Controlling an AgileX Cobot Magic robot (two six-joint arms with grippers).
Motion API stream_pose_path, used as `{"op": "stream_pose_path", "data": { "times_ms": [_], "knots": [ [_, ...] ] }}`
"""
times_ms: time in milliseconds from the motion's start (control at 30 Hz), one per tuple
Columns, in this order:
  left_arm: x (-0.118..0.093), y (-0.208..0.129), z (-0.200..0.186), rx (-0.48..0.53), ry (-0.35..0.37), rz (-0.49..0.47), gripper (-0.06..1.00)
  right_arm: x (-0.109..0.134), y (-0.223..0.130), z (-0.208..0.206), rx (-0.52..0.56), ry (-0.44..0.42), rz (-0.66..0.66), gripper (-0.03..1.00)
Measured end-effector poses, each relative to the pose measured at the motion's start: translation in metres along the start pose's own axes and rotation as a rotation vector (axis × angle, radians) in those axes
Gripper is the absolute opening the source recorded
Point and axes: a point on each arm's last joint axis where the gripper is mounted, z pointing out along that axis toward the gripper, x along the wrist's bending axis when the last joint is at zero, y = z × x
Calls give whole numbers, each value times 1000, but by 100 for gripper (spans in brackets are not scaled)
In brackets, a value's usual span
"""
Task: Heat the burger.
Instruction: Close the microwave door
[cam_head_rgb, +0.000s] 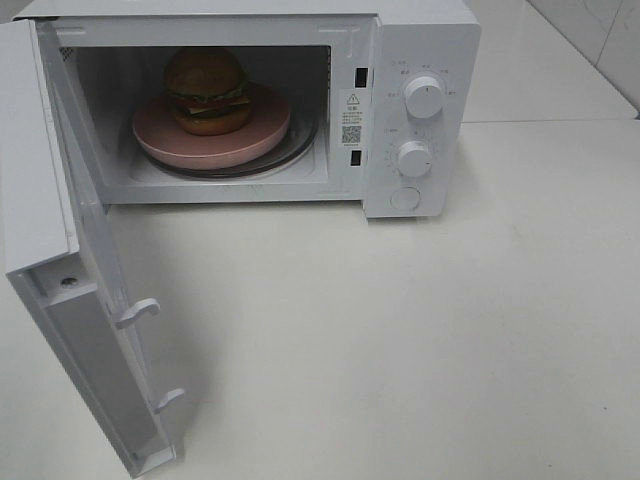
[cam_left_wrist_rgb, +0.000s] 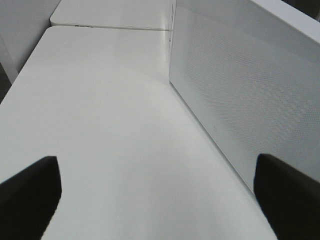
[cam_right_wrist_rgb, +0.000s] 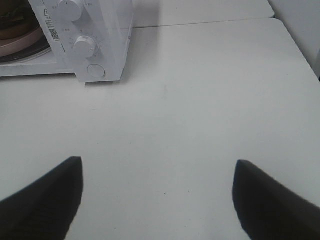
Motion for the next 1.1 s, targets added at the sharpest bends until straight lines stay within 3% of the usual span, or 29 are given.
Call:
{"op": "stream_pose_path", "data": {
  "times_ms": [1100],
  "knots": [
    [0, 0, 0, 0, 0, 0, 99, 0, 0, 0, 0, 0, 0, 76]
  ]
}}
